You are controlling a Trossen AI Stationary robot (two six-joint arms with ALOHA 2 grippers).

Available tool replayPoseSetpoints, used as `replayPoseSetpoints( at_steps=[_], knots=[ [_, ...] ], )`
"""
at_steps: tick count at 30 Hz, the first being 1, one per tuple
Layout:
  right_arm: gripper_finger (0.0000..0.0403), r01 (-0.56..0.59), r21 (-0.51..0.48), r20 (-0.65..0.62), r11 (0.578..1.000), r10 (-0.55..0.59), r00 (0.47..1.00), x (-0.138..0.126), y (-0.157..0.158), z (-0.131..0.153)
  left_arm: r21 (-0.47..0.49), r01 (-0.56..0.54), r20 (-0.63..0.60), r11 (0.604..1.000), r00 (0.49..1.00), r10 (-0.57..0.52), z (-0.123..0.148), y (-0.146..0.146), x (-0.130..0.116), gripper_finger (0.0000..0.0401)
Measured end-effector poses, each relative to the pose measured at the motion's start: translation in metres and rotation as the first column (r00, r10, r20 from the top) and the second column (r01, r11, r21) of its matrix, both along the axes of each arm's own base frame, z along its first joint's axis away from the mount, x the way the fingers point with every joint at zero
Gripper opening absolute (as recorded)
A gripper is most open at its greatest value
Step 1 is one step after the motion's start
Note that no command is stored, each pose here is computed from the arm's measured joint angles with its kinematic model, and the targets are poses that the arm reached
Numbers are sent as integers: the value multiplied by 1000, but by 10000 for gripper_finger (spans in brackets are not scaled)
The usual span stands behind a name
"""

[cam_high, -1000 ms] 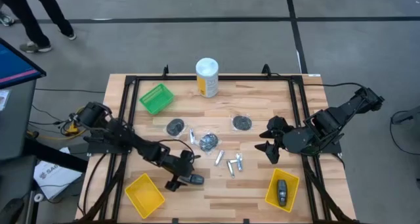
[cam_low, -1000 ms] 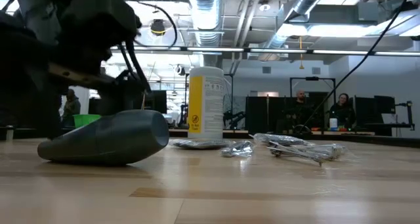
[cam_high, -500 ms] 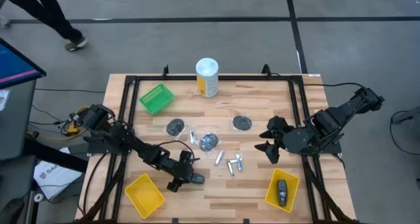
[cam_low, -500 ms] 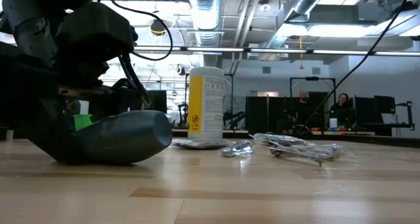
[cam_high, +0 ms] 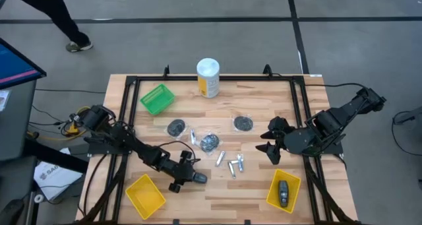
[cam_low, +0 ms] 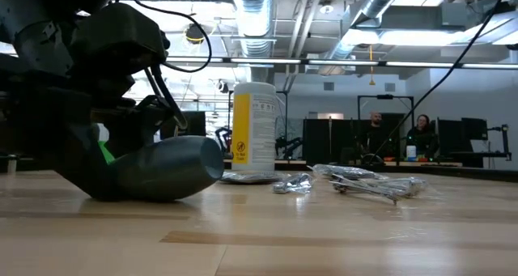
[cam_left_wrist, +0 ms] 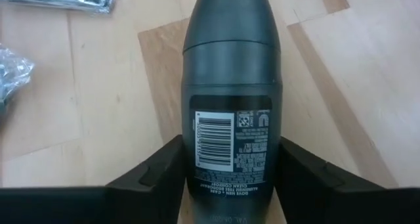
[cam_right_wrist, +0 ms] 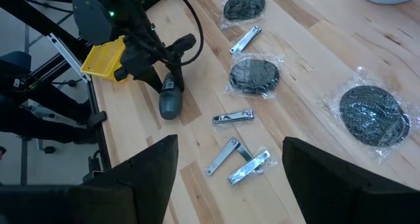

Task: Pick & Place Travel size toiletries
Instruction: Put the gray deodorant into the right yellow bin

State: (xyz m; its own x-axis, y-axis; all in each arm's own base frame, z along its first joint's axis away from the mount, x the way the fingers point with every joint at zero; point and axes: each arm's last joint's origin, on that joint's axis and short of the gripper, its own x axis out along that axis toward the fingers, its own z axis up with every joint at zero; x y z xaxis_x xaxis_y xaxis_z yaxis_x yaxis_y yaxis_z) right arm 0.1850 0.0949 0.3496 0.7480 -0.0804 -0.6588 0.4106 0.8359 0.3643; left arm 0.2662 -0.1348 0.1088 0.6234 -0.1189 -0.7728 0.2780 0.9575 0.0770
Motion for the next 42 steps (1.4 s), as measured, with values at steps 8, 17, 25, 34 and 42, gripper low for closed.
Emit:
replayPoseSetpoints(
  at_steps=[8,17,25,34,42],
  knots=[
    [260,-34,-34,24,999,35,999,2,1,2,19,-89,129,996,988,86,30,11,1,179],
    [260,-108,-201,117,974,133,984,13,-4,12,-65,-248,434,967,865,251,111,50,-4,182],
    [282,-156,-376,178,914,237,955,53,-8,11,-241,-233,695,942,636,335,174,70,-18,183],
    [362,-38,-517,373,855,264,889,113,-17,11,-289,-205,750,935,559,354,187,72,-21,183],
    [357,-138,-514,388,847,373,843,154,-25,14,-304,-183,766,935,537,354,191,71,-21,184]
  ],
)
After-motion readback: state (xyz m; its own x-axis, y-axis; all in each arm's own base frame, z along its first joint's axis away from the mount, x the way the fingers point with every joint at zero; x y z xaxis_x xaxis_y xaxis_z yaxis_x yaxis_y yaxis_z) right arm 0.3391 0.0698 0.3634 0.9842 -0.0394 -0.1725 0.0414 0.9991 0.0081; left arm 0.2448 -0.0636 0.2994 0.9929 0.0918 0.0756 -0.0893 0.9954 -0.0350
